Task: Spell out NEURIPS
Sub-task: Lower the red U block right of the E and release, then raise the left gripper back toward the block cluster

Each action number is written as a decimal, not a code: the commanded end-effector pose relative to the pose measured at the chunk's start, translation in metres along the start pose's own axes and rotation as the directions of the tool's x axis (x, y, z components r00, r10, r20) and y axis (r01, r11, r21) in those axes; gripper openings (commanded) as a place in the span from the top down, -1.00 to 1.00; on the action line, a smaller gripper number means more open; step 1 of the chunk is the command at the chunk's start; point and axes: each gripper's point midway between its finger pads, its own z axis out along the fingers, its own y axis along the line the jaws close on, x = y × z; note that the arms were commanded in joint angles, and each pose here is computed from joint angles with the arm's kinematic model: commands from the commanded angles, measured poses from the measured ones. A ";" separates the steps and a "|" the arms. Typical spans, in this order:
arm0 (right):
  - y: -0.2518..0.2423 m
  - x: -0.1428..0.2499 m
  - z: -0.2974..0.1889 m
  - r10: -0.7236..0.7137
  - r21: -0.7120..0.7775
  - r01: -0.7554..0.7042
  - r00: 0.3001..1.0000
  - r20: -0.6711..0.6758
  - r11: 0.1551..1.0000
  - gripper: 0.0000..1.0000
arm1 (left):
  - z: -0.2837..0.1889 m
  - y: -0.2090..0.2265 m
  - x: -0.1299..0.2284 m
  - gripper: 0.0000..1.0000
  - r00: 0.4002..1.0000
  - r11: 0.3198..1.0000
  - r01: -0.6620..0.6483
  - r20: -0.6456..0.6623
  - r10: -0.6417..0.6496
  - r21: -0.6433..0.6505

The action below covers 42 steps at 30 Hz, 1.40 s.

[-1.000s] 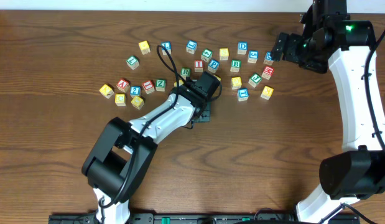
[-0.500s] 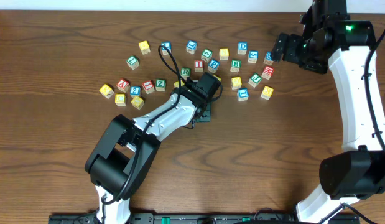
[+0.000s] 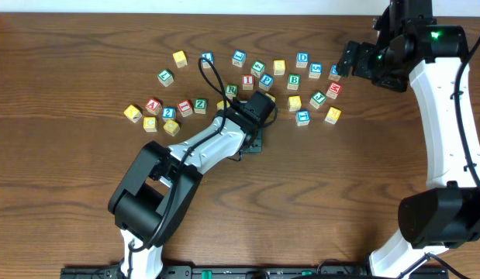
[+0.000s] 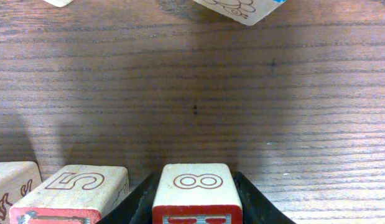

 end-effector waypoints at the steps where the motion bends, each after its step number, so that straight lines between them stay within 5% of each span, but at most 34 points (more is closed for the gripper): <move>1: 0.002 -0.001 -0.004 -0.015 -0.012 0.016 1.000 0.007 1.000 -0.98 | 0.009 0.005 0.007 0.28 1.000 1.000 0.009 -0.025 -0.009 -0.025; 10: 0.002 -0.001 -0.004 -0.016 -0.011 0.016 1.000 0.007 1.000 -0.98 | -0.020 -0.001 -0.010 -0.05 0.999 1.000 0.013 0.045 -0.014 0.023; 26: 0.002 -0.001 -0.004 -0.016 -0.011 0.016 1.000 0.005 1.000 -0.98 | -0.121 0.000 -0.034 -0.07 0.975 0.991 -0.049 0.221 0.020 0.125; 42: 0.017 0.009 -0.002 -0.052 -0.021 0.051 0.998 -0.018 0.998 -0.99 | -0.192 0.125 -0.045 -0.08 0.951 0.991 0.127 0.281 -0.132 0.039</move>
